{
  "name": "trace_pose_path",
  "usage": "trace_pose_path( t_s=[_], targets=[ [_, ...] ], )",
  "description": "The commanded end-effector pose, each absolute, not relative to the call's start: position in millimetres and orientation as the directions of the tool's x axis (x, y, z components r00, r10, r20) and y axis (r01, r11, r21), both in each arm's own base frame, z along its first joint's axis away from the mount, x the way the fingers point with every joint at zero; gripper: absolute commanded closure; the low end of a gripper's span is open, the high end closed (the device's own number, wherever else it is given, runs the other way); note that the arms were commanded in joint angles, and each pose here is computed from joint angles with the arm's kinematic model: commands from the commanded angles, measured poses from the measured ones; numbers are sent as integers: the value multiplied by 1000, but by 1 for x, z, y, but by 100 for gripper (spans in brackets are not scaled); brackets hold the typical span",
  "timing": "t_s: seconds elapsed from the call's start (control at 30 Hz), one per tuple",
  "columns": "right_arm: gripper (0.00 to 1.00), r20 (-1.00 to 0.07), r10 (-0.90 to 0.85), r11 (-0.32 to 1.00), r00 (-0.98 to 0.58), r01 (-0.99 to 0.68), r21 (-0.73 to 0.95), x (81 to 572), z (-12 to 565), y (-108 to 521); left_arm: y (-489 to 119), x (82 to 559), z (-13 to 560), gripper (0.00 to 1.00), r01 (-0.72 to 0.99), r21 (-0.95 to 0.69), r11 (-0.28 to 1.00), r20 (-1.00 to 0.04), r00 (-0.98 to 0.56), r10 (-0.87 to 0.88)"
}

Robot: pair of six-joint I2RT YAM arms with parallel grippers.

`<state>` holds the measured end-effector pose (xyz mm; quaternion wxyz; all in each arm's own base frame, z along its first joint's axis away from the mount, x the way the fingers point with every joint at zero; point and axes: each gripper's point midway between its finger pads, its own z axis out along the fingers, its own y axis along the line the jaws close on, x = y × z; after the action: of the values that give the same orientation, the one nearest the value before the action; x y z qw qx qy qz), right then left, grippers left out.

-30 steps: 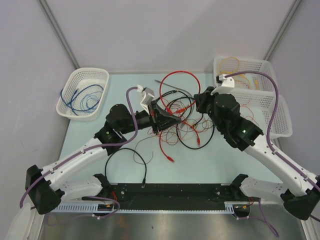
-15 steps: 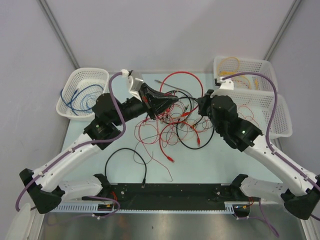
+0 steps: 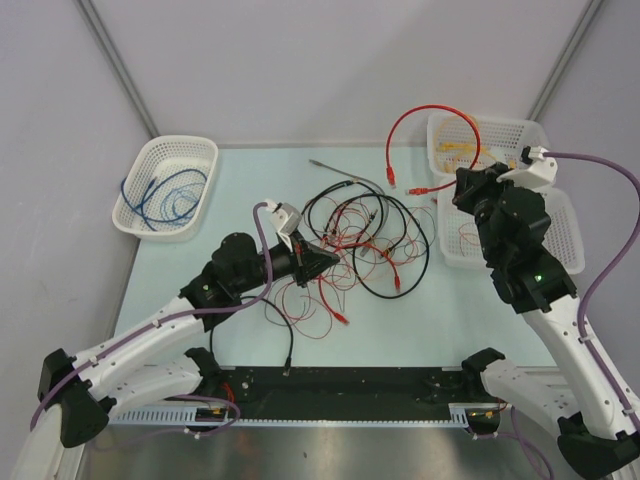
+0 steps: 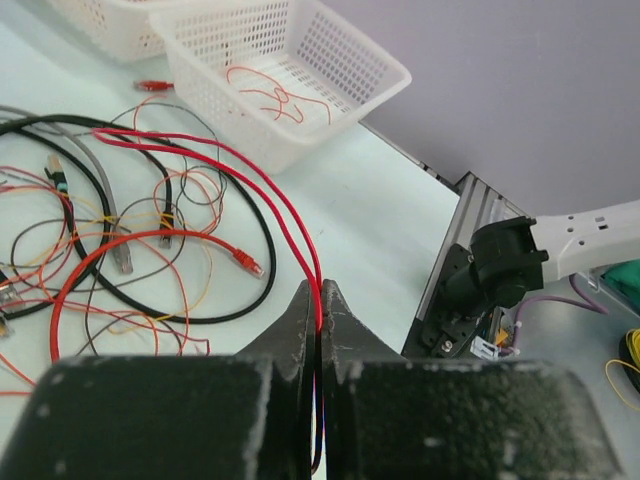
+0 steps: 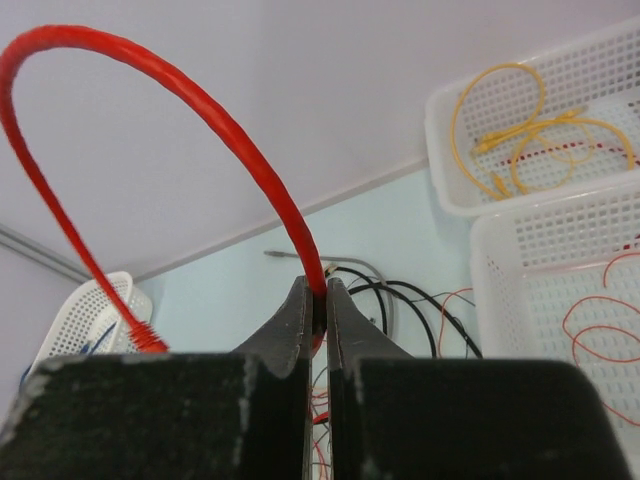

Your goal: Untangle the cables

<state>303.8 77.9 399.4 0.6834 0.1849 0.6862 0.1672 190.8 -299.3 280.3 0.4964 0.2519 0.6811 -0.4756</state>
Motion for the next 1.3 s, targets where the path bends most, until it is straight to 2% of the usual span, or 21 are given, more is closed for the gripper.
trace_pose_path(
  t_s=[0.0,0.17,0.27,0.37,0.5,0.57,0.67,0.8,0.93,0.97,1.0,1.07,1.1,1.27],
  targets=[
    [100,-849,528,849,8,-5,528,308,408,86,-296,189,300,100,823,-401,402,-915,-344,-209],
    [100,-863,504,858,35,96,505,309,400,67,-294,196,301,100,808,-388,443,-921,-334,-198],
    [100,-868,491,838,75,231,494,312,391,32,-291,201,293,100,786,-391,479,-920,-342,-190],
    [100,-838,540,762,74,380,524,314,365,-9,-286,205,288,100,759,-401,512,-916,-350,-198],
    [100,-846,527,669,84,572,474,305,321,-50,-278,206,285,100,738,-407,539,-913,-351,-209],
    [100,-822,563,594,87,648,476,300,284,-68,-275,206,282,100,724,-414,551,-909,-356,-214],
    [100,-785,616,533,56,704,469,297,240,-75,-273,205,279,100,714,-427,555,-902,-374,-214],
    [100,-775,630,462,48,779,424,294,208,-97,-272,202,274,100,705,-446,551,-893,-395,-218],
    [100,-804,595,463,-2,819,340,298,188,-110,-271,201,269,100,695,-461,551,-885,-406,-228],
    [93,-807,590,471,-17,819,327,300,186,-111,-270,201,269,100,694,-461,553,-885,-405,-229],
    [61,-811,584,492,-31,809,322,304,186,-109,-269,200,270,100,695,-459,553,-886,-401,-232],
    [30,-813,581,516,-23,783,346,309,194,-103,-268,202,271,100,696,-445,563,-893,-390,-224],
    [1,-820,572,535,7,754,380,313,207,-99,-267,203,271,100,693,-442,569,-895,-386,-225],
    [0,-837,542,655,79,584,480,321,270,-59,-270,211,288,100,701,-412,583,-910,-355,-216]
  ],
)
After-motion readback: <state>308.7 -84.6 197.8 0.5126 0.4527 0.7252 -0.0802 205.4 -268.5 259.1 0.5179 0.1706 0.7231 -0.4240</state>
